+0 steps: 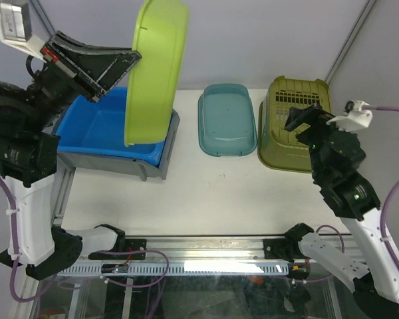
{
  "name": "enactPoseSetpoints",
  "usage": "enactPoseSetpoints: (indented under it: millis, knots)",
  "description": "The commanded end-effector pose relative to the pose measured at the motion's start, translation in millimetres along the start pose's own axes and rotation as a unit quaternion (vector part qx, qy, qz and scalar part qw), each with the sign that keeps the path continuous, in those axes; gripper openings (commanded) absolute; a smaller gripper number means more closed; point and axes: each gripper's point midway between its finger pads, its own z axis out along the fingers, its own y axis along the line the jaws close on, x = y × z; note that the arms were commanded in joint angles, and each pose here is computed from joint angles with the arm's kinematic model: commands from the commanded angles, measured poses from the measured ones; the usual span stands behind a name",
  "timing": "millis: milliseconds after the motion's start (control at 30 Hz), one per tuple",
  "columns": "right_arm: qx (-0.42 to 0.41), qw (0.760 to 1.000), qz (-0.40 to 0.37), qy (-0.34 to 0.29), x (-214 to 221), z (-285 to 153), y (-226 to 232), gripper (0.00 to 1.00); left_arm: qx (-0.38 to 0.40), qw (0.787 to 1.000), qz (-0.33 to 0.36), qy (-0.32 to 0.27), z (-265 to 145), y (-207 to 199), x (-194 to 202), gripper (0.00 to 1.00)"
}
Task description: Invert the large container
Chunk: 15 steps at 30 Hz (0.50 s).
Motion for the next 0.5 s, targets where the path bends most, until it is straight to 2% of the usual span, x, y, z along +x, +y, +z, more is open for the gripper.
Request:
enactPoseSetpoints:
  millis: [0,267,467]
  knots:
    - [0.081,0.993,-0.014,-0.089,-62,-24,-34,0.86,0.127,0.987,-0.089,0.031,9,-28,22,0.00]
    - [0.123,0.981,-0.014,-0.152,-112,-56,-57,0.86,0.171,0.960,-0.205,0.087,38,-38,109,0.00]
    - [0.128,0.980,-0.021,-0.150,-114,-55,-57,0.87,0.216,0.918,-0.319,0.099,31,-45,146,0.00]
